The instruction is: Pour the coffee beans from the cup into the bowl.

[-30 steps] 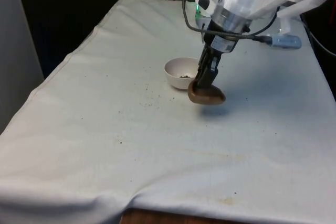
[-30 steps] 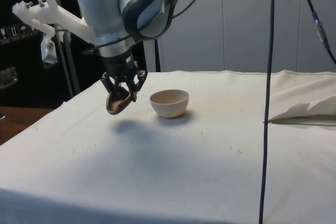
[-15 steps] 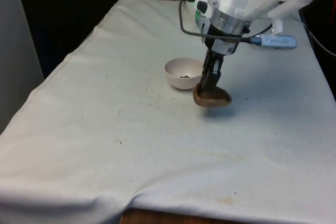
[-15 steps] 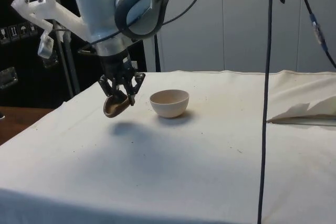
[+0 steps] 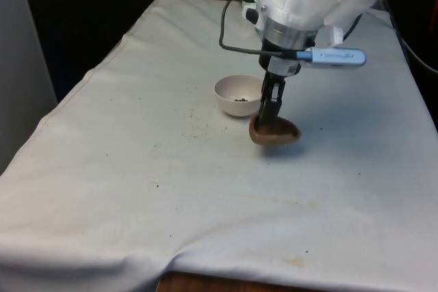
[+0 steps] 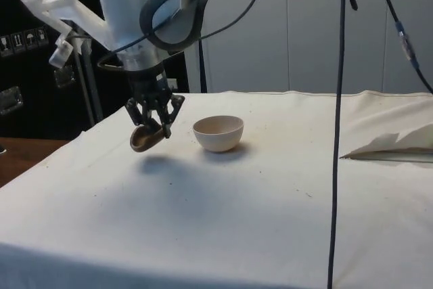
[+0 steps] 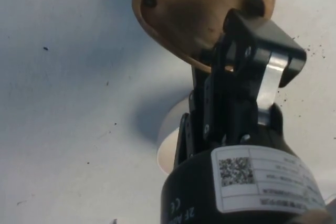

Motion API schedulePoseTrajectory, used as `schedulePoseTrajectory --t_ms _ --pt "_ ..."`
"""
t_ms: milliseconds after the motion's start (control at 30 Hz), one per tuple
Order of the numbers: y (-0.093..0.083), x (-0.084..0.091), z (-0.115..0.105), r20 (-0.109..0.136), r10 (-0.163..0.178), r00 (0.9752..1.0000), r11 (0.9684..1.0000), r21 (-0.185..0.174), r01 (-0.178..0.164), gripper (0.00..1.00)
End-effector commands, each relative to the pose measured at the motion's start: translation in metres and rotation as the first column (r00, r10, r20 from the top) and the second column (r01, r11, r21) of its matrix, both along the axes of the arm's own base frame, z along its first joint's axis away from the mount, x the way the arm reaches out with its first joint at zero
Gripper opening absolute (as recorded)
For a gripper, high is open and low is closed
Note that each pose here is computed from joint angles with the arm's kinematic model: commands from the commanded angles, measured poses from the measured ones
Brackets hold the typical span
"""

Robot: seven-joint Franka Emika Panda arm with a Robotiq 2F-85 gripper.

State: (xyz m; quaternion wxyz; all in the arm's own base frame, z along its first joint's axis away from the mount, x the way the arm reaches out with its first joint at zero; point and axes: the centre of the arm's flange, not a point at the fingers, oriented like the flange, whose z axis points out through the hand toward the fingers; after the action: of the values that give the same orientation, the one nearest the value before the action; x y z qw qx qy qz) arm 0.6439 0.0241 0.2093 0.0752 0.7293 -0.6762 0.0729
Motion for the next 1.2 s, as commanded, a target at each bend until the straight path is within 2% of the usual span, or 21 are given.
schedulePoseTrajectory --t_ms 0,67,100,133,167,333,400,433,467,733,767,800,900,1067,1100,1133,1167 --pt "-0.002 0.002 0.000 0.013 0.002 0.9999 0.9996 0.027 -0.002 0.04" --pt "-0.005 0.002 0.000 0.019 0.002 0.9998 0.9993 0.037 -0.003 0.04" --pt "-0.005 0.001 0.000 0.006 -0.001 1.0000 0.9999 0.014 0.001 0.04" --pt "-0.006 0.002 0.000 0.009 0.000 1.0000 0.9998 0.019 0.000 0.04" --pt "-0.011 0.003 -0.002 0.025 0.003 0.9997 0.9989 0.047 -0.005 0.04" --pt "-0.023 0.003 -0.007 0.031 0.006 0.9995 0.9985 0.054 -0.007 0.04" --pt "-0.030 0.004 -0.009 0.034 0.005 0.9994 0.9985 0.054 -0.007 0.04" --pt "-0.028 0.003 -0.009 0.023 0.002 0.9997 0.9994 0.035 -0.003 0.04" --pt "-0.033 0.004 -0.010 0.034 0.005 0.9994 0.9985 0.054 -0.007 0.04" --pt "-0.061 0.004 -0.015 0.041 0.003 0.9992 0.9984 0.056 -0.005 0.04" --pt "-0.058 0.003 -0.015 0.029 -0.001 0.9996 0.9993 0.037 0.000 0.04" --pt "-0.064 0.005 -0.016 0.042 0.003 0.9991 0.9984 0.056 -0.005 0.04" --pt "-0.070 0.005 -0.018 0.044 0.004 0.9990 0.9983 0.059 -0.007 0.04" --pt "-0.076 0.006 -0.019 0.047 0.003 0.9989 0.9980 0.063 -0.005 0.31" --pt "-0.076 0.005 -0.018 0.038 -0.001 0.9993 0.9990 0.046 0.000 0.37" --pt "-0.077 0.006 -0.019 0.047 0.003 0.9989 0.9980 0.063 -0.006 0.37" --pt "-0.077 0.006 -0.019 0.048 0.002 0.9988 0.9980 0.063 -0.005 0.42"
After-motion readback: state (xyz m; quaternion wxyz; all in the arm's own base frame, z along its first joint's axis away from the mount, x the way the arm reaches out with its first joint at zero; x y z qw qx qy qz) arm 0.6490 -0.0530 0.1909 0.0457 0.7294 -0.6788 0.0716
